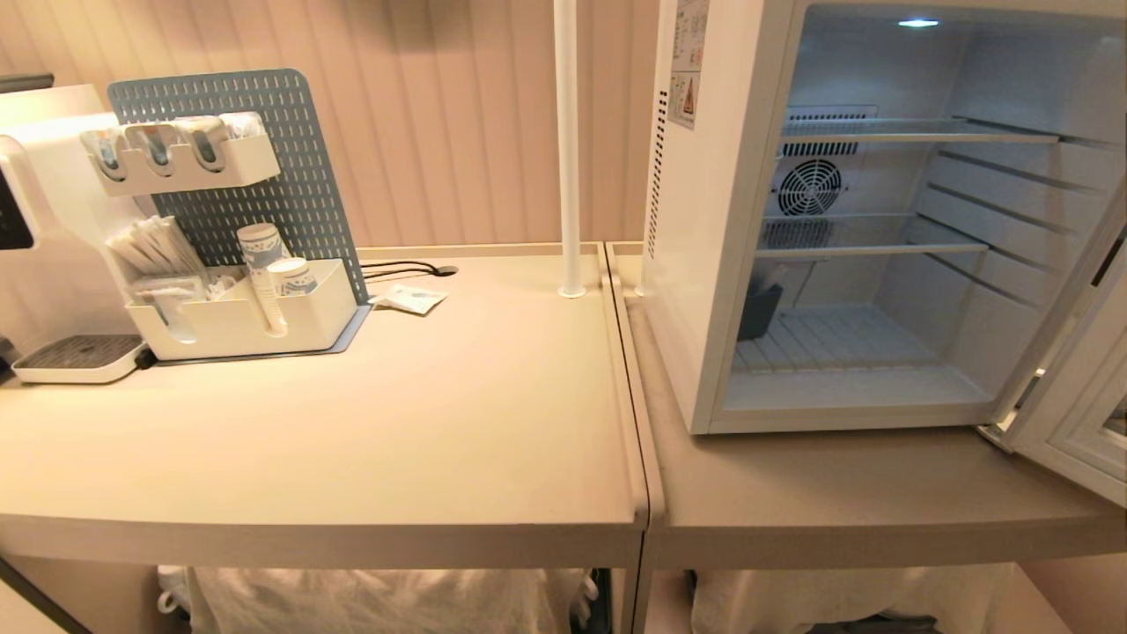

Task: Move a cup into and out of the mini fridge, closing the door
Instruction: Place the paper cup on the table

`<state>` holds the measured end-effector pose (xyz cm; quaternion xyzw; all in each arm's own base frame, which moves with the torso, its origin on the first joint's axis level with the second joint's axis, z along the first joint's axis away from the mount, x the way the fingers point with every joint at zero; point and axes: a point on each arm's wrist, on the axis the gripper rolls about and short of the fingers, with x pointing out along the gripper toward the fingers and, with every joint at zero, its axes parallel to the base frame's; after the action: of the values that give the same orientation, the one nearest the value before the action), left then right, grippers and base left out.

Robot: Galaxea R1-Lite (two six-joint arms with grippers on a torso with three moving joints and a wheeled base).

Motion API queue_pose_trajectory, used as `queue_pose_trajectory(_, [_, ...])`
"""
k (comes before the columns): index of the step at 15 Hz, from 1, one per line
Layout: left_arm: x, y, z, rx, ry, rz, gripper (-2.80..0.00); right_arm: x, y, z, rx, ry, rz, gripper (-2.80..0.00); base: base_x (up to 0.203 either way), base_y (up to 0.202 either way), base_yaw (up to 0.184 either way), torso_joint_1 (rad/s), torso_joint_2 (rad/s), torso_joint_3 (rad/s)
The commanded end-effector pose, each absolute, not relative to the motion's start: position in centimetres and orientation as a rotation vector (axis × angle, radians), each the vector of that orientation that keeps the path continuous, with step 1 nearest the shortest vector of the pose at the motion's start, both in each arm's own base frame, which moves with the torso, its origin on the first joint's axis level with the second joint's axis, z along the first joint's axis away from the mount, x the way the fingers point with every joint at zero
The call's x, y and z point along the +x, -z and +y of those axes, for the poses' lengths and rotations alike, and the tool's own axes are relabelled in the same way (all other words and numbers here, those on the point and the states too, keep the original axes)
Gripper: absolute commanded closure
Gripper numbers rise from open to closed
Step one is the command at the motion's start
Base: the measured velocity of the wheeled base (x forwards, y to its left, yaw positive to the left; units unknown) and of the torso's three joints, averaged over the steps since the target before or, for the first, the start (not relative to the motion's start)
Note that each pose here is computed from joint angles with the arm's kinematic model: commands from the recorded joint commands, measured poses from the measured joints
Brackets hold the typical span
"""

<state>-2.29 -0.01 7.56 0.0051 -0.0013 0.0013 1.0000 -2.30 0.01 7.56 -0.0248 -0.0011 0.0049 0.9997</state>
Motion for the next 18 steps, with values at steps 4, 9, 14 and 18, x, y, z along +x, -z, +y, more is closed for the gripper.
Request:
queue_pose_trajectory(4, [-2.27, -7.52, -0.01, 0.009, -0.003, 0.000, 0.00, -2.28, -7.55, 0.01, -0.061, -0.009, 0.000, 0.00, 0.000, 0.000, 0.000, 0.000, 0.00, 0.000])
queue_pose_trajectory(9, [-2.28, -7.52, -0.02, 0.008, -0.002, 0.003, 0.00, -2.28, -7.50, 0.01, -0.063, -0.008, 0.003, 0.00, 0.000, 0.000, 0.000, 0.000, 0.00, 0.000])
queue_pose_trajectory(14, [-2.28, -7.53, -0.01, 0.004, -0.003, 0.002, 0.00, -2.29, -7.53, 0.02, -0.066, -0.011, 0.000, 0.00, 0.000, 0.000, 0.000, 0.000, 0.00, 0.000])
queue_pose_trajectory(18, [-2.28, -7.52, -0.02, 0.006, -0.002, 0.003, 0.00, -2.28, -7.55, 0.02, -0.064, -0.012, 0.000, 0.00, 0.000, 0.000, 0.000, 0.000, 0.00, 0.000])
